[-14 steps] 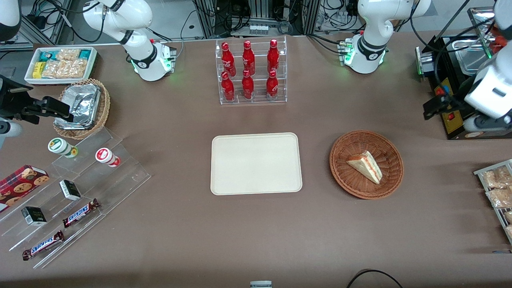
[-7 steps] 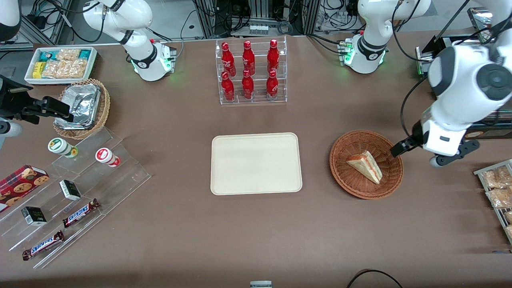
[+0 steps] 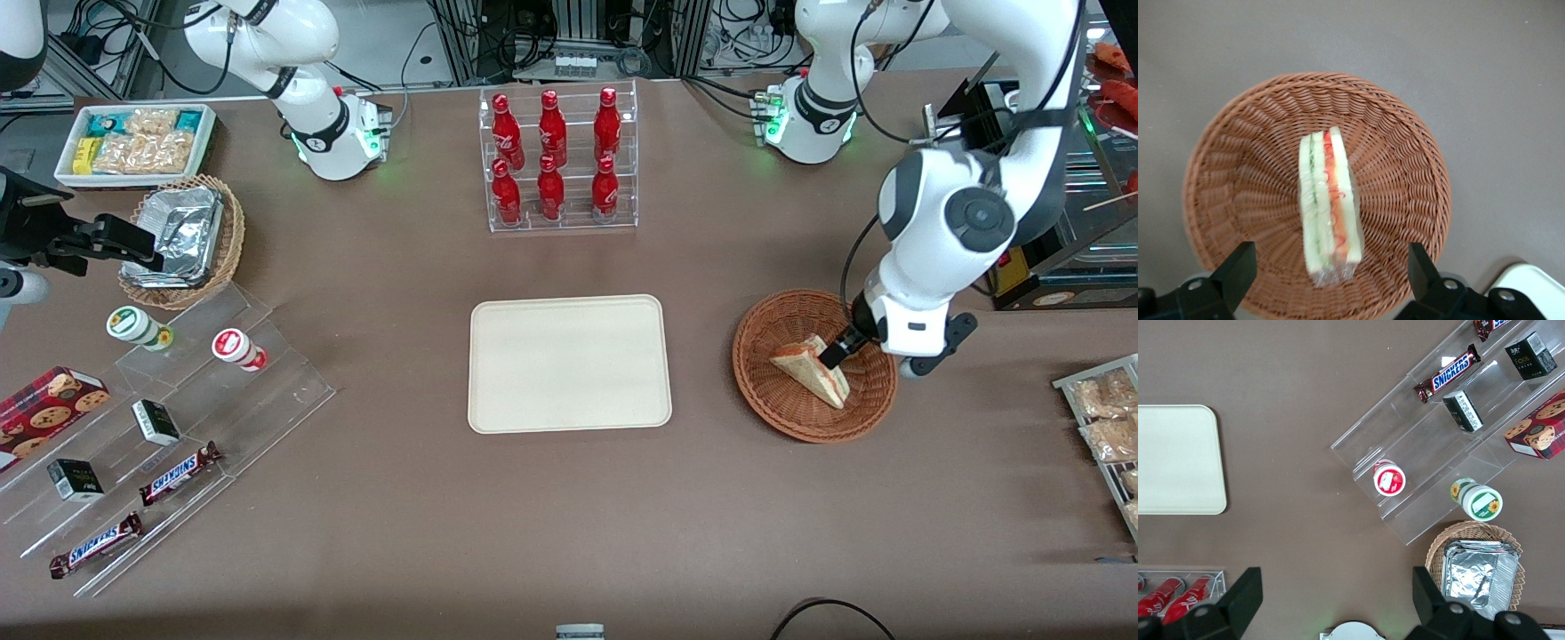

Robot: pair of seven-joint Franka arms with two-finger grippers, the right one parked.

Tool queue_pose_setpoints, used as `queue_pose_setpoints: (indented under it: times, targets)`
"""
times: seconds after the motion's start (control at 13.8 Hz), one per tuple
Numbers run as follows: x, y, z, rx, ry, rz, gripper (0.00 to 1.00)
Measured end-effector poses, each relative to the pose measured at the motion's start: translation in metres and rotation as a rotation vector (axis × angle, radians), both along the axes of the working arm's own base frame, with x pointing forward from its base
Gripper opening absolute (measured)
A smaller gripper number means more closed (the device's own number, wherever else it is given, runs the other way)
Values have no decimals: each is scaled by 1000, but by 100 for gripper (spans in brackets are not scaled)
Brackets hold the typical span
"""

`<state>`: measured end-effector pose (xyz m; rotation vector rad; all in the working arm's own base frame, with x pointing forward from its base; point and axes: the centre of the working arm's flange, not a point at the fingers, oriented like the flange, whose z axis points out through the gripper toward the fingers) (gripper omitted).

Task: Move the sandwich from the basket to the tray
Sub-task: 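Lower the left gripper and close it on the wrapped sandwich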

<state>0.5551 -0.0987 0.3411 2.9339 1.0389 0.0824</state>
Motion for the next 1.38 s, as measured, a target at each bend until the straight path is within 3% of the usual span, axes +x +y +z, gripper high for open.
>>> queue_pose_setpoints:
  times: [0.58, 0.65, 0.87, 1.09, 1.38]
  targets:
    - [1, -8, -62, -16, 22, -3, 99]
    - [-1, -10, -67, -15, 32, -7, 93]
    - [-3, -13, -78, -13, 52, -13, 59]
    - [-3, -15, -76, 7, 54, -38, 32]
    - [8, -16, -32, 55, 104, -57, 20]
